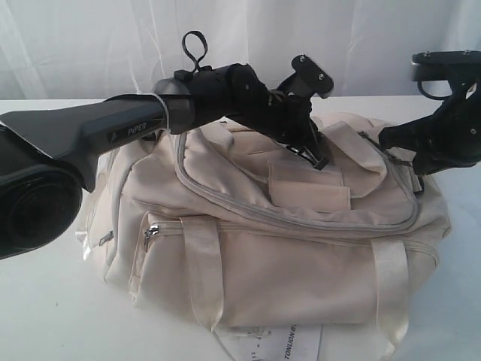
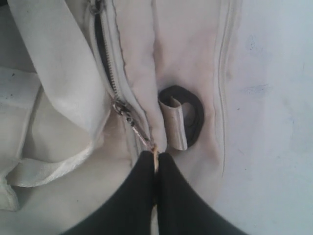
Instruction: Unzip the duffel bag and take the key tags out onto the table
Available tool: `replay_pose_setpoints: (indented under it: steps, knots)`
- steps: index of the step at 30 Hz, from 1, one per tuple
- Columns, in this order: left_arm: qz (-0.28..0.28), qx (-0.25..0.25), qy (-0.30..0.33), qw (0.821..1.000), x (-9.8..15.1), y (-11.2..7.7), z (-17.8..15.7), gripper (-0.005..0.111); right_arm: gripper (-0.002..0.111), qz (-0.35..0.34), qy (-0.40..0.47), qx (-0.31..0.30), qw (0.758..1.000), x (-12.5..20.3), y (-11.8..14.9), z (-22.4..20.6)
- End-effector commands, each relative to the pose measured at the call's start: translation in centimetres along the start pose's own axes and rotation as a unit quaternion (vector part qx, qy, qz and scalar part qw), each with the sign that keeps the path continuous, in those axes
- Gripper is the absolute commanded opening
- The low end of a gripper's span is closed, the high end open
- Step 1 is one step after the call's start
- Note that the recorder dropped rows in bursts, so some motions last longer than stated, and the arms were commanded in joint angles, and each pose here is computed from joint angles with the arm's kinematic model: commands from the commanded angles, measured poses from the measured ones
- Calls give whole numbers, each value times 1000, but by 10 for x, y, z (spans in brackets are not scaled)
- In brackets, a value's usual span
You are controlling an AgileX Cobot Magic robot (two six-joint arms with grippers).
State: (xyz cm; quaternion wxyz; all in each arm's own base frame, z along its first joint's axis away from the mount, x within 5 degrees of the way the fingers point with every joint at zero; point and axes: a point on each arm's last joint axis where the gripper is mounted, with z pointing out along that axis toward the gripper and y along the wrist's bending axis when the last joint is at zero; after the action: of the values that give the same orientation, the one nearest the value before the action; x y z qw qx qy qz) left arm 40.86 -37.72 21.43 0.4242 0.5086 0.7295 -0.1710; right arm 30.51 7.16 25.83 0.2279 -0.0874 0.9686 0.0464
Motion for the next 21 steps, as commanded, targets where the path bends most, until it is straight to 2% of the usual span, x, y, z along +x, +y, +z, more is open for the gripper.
replay_pose_setpoints:
  steps: [1,6,9,14,21]
  knots:
    - [24,-10,1,1000,-4,2,-4,0,0,-4,4,6,1000,2,-1,-3]
    - [73,-17,28,997,-9,4,-17,0,0,-3,1,5,1000,2,-1,-3]
    - [84,-24,37,996,-14,6,-26,0,0,-2,1,5,1000,2,-1,-3]
    - [74,-61,24,995,-25,14,-40,0,0,-8,21,5,1000,5,-1,-3]
    - [36,-84,23,996,-21,29,-45,0,0,-15,46,4,999,13,-1,-19]
